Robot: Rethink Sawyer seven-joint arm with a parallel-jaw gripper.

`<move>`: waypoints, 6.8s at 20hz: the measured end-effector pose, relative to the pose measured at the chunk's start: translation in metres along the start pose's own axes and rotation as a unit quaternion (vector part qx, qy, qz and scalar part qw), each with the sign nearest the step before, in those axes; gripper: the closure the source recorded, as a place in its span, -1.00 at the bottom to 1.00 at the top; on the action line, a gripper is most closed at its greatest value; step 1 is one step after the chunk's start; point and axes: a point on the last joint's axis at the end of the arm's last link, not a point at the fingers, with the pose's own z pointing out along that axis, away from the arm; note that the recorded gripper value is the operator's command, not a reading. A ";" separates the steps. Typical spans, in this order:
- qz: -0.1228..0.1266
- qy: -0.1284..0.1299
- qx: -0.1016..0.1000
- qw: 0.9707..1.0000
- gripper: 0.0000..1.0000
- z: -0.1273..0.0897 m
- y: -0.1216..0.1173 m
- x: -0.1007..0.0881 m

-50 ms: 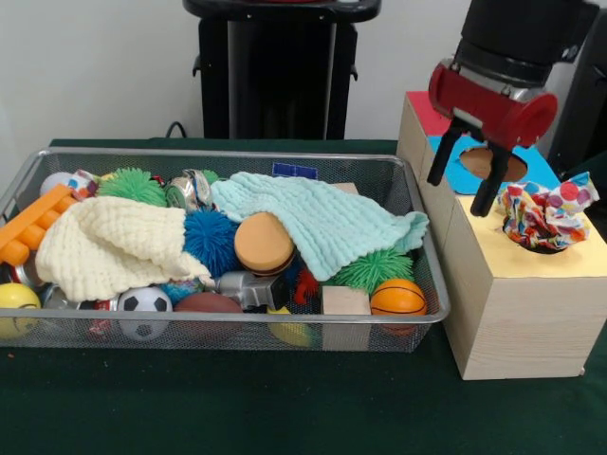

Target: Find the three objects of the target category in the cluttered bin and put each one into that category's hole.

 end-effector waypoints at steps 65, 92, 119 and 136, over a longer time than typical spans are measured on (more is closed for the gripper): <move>0.003 0.013 -0.024 1.000 1.00 0.008 0.033 0.068; 0.099 0.087 -0.064 0.989 1.00 0.085 0.030 0.078; 0.044 0.064 -0.056 0.995 1.00 0.078 0.024 0.086; 0.019 0.047 -0.053 0.997 1.00 -0.039 0.037 0.024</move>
